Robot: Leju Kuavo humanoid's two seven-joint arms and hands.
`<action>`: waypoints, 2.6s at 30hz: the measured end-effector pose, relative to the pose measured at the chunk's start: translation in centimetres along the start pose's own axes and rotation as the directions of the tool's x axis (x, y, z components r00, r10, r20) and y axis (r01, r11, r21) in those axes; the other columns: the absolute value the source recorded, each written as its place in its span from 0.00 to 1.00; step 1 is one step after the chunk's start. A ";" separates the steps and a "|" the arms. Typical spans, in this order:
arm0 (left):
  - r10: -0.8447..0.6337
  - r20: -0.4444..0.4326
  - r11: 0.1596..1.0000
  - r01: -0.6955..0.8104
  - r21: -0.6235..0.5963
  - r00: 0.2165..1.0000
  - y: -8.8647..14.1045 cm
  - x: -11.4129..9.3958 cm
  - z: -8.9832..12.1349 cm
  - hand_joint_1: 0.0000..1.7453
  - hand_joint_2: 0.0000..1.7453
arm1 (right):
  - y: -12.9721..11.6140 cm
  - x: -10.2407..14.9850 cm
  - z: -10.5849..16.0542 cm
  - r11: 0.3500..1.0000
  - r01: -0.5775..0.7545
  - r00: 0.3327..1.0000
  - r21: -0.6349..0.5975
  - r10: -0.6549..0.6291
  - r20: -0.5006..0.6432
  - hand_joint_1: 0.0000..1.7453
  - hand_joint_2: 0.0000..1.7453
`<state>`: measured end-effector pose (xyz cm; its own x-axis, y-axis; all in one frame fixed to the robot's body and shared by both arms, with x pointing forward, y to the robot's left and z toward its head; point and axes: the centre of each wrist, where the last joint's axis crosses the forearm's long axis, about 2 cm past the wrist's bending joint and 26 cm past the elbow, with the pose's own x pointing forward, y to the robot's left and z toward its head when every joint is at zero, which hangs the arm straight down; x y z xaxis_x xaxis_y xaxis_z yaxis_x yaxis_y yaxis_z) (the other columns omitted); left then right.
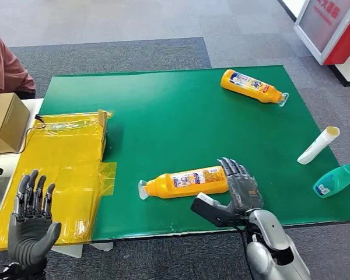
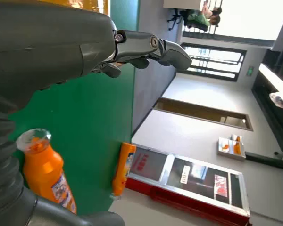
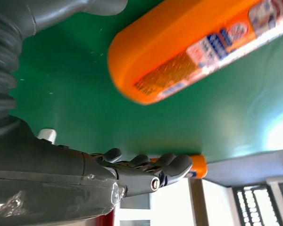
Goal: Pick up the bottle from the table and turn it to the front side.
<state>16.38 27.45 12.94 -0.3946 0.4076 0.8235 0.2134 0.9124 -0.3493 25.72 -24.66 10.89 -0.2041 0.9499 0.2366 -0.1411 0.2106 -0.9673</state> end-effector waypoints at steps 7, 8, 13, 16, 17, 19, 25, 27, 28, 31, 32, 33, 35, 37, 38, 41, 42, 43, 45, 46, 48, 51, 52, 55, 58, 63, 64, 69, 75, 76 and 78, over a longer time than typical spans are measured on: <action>0.000 0.020 0.999 0.001 -0.052 1.000 -0.4 0.0 -1.6 0.00 1.00 | 1.6 0.1 -2.7 0.988 -0.128 0.991 0.082 0.126 0.032 0.00 1.00; 0.000 0.021 0.998 0.001 -0.057 1.000 -0.4 -0.1 -1.7 0.00 1.00 | 1.8 0.1 -3.0 0.985 -0.147 0.989 0.092 0.144 0.039 0.00 1.00; 0.005 0.022 0.997 -0.003 -0.081 1.000 -0.6 -0.2 -2.1 0.00 1.00 | 2.8 0.4 -4.1 0.968 -0.206 0.978 0.141 0.198 0.068 0.00 1.00; 0.010 0.019 0.996 -0.008 -0.090 1.000 -0.6 -0.3 -2.1 0.00 1.00 | 3.1 0.4 -4.6 0.960 -0.229 0.972 0.159 0.218 0.083 0.00 1.00; 0.010 0.018 0.996 -0.009 -0.093 1.000 -0.6 -0.3 -2.1 0.00 1.00 | 3.1 0.5 -4.8 0.957 -0.239 0.970 0.162 0.227 0.090 0.00 1.00; 0.013 0.016 0.995 -0.011 -0.098 1.000 -0.7 -0.4 -2.1 0.00 1.00 | 3.1 0.5 -5.4 0.951 -0.261 0.964 0.166 0.246 0.106 0.00 1.00; 0.027 0.005 0.993 -0.027 -0.113 1.000 -1.0 -0.7 -2.1 0.00 1.00 | 3.4 0.8 -6.8 0.930 -0.309 0.948 0.198 0.283 0.149 1.00 1.00; 0.030 0.002 0.993 -0.029 -0.114 1.000 -1.0 -0.8 -2.0 0.00 1.00 | 3.6 0.8 -7.0 0.923 -0.322 0.943 0.211 0.291 0.163 1.00 1.00; 0.031 0.000 0.993 -0.031 -0.115 1.000 -1.0 -0.8 -2.0 0.00 1.00 | 3.7 0.9 -7.1 0.920 -0.328 0.940 0.215 0.295 0.169 1.00 1.00; 0.035 -0.004 0.992 -0.035 -0.118 0.999 -1.1 -0.9 -1.9 0.00 1.00 | 3.7 1.0 -7.5 0.914 -0.341 0.935 0.220 0.305 0.183 1.00 1.00; 0.036 -0.005 0.992 -0.037 -0.120 0.999 -1.1 -1.0 -1.9 0.00 1.00 | 3.7 1.0 -7.5 0.913 -0.344 0.933 0.220 0.306 0.187 1.00 1.00; 0.037 -0.006 0.992 -0.038 -0.121 0.999 -1.2 -1.0 -1.9 0.00 1.00 | 3.7 1.0 -7.6 0.912 -0.346 0.932 0.220 0.308 0.190 1.00 1.00; 0.038 -0.008 0.992 -0.038 -0.123 0.999 -1.2 -1.0 -1.9 0.00 1.00 | 3.7 1.1 -7.7 0.911 -0.349 0.931 0.221 0.309 0.195 1.00 1.00; 0.038 -0.009 0.992 -0.039 -0.123 0.999 -1.2 -1.0 -1.9 0.00 1.00 | 3.6 1.1 -7.8 0.911 -0.347 0.931 0.222 0.305 0.200 1.00 1.00; 0.038 -0.010 0.992 -0.039 -0.123 0.999 -1.1 -1.1 -1.9 0.00 1.00 | 3.6 1.1 -7.9 0.913 -0.342 0.932 0.223 0.300 0.202 1.00 1.00; 0.038 -0.010 0.992 -0.039 -0.123 0.999 -1.1 -1.1 -1.8 0.00 1.00 | 3.6 1.1 -7.9 0.923 -0.307 0.943 0.232 0.262 0.207 1.00 1.00; 0.038 -0.010 0.992 -0.039 -0.123 0.999 -1.1 -1.1 -1.8 0.00 1.00 | 3.6 1.1 -7.9 0.929 -0.283 0.949 0.238 0.235 0.210 1.00 1.00; 0.040 -0.009 0.992 -0.041 -0.123 0.999 -1.1 -1.1 -1.8 0.00 1.00 | 3.5 1.1 -7.9 0.937 -0.250 0.956 0.244 0.199 0.214 1.00 1.00; 0.045 -0.008 0.991 -0.046 -0.122 0.999 -1.1 -1.1 -1.8 0.00 1.00 | 3.3 1.1 -7.9 0.955 -0.146 0.971 0.257 0.089 0.221 1.00 1.00; 0.048 -0.007 0.991 -0.048 -0.123 0.999 -1.1 -1.1 -1.8 0.00 1.00 | 3.1 1.1 -7.8 0.961 -0.084 0.974 0.262 0.024 0.226 1.00 1.00; 0.052 -0.004 0.991 -0.052 -0.126 0.999 -1.1 -1.2 -1.6 0.00 1.00 | 2.9 1.1 -7.4 0.962 0.054 0.963 0.268 -0.121 0.242 1.00 1.00; 0.054 -0.002 0.990 -0.054 -0.129 0.999 -1.0 -1.2 -1.4 0.00 1.00 | 2.8 1.4 -6.3 0.938 0.232 0.917 0.258 -0.299 0.264 1.00 1.00; 0.053 -0.002 0.990 -0.053 -0.128 0.999 -1.0 -1.3 -1.3 0.00 1.00 | 2.7 1.5 -5.9 0.926 0.282 0.897 0.251 -0.347 0.273 1.00 1.00; 0.051 -0.003 0.991 -0.051 -0.125 0.999 -0.9 -1.3 -1.1 0.00 1.00 | 2.0 1.9 -4.8 0.892 0.399 0.840 0.212 -0.448 0.306 1.00 1.00; 0.048 -0.005 0.992 -0.048 -0.118 0.999 -0.9 -1.3 -0.9 0.00 1.00 | 1.4 2.3 -3.9 0.860 0.478 0.789 0.178 -0.510 0.343 1.00 1.00; 0.045 -0.003 0.993 -0.045 -0.105 0.999 -0.8 -1.3 -0.8 0.00 1.00 | 0.8 3.7 -2.2 0.722 0.673 0.619 0.163 -0.670 0.410 1.00 1.00; 0.044 -0.002 0.994 -0.044 -0.101 0.999 -0.8 -1.3 -0.8 0.00 1.00 | 0.6 4.0 -1.9 0.686 0.708 0.578 0.166 -0.699 0.422 1.00 1.00; 0.047 0.013 0.997 -0.046 -0.069 0.999 -0.6 -1.3 -1.4 0.00 1.00 | -0.4 5.5 -1.2 0.511 0.838 0.382 0.190 -0.799 0.466 1.00 1.00; 0.093 0.030 0.993 -0.090 -0.071 0.995 -0.5 -1.7 -3.2 0.00 1.00 | -0.9 6.8 -1.3 0.457 0.872 0.324 0.178 -0.809 0.490 1.00 1.00; 0.104 0.028 0.992 -0.102 -0.075 0.994 -0.6 -1.8 -3.6 0.00 1.00 | -0.9 7.0 -1.4 0.457 0.872 0.325 0.175 -0.808 0.492 1.00 1.00; 0.132 0.016 0.988 -0.130 -0.085 0.991 -0.9 -2.2 -4.4 0.00 1.00 | -1.0 7.6 -1.6 0.459 0.871 0.324 0.174 -0.804 0.499 1.00 1.00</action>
<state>20.99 25.61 13.43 -0.3773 0.5250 0.7629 0.3386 0.8450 -0.4140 25.85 -17.29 13.46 -0.4357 0.0233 0.8998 -0.4107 0.8844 -0.2218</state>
